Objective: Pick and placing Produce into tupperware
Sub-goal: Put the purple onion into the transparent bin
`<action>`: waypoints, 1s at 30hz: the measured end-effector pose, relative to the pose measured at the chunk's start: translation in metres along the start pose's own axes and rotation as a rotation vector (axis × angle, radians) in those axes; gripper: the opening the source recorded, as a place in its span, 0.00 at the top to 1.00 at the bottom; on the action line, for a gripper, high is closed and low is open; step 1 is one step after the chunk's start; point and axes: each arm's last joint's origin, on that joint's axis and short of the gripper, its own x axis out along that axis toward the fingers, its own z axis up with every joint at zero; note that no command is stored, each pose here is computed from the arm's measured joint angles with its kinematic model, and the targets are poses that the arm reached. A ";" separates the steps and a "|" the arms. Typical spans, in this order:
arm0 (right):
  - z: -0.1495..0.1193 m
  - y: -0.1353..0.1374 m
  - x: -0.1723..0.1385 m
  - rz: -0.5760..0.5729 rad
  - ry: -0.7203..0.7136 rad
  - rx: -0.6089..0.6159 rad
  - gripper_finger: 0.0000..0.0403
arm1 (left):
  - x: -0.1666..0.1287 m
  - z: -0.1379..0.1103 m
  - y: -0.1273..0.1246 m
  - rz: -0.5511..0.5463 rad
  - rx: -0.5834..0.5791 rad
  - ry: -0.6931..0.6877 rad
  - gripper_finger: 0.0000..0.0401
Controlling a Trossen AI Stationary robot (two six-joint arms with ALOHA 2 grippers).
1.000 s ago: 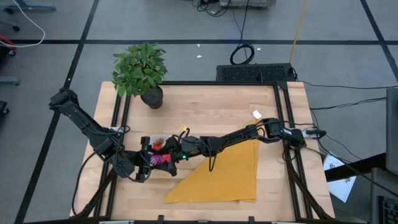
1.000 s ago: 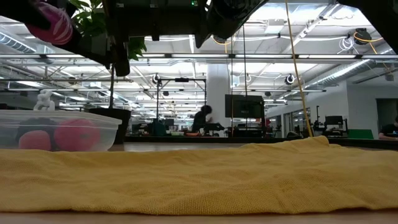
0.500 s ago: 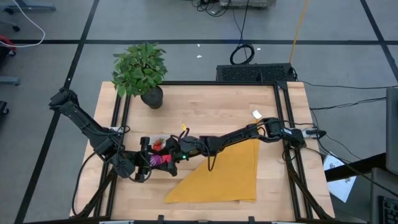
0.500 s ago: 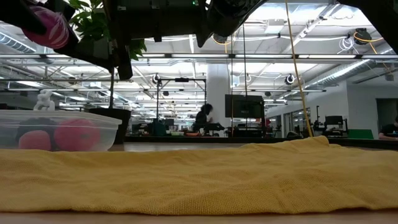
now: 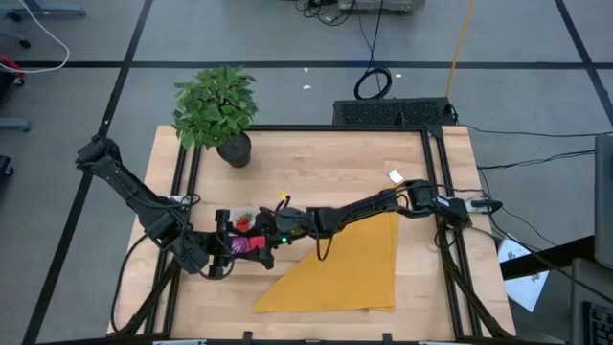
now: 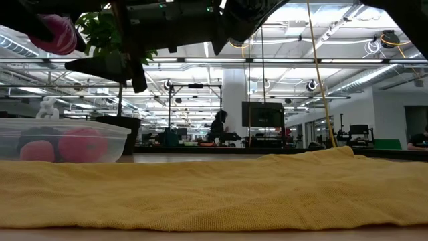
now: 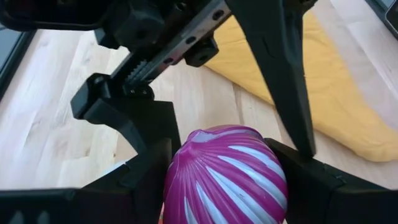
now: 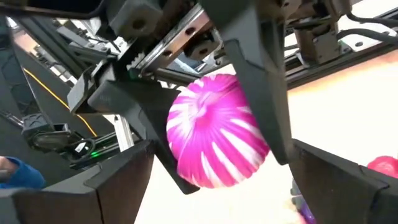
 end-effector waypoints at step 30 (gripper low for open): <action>0.051 0.034 -0.069 -0.076 0.288 -0.259 0.12 | 0.004 -0.017 0.008 0.093 -0.131 0.098 0.38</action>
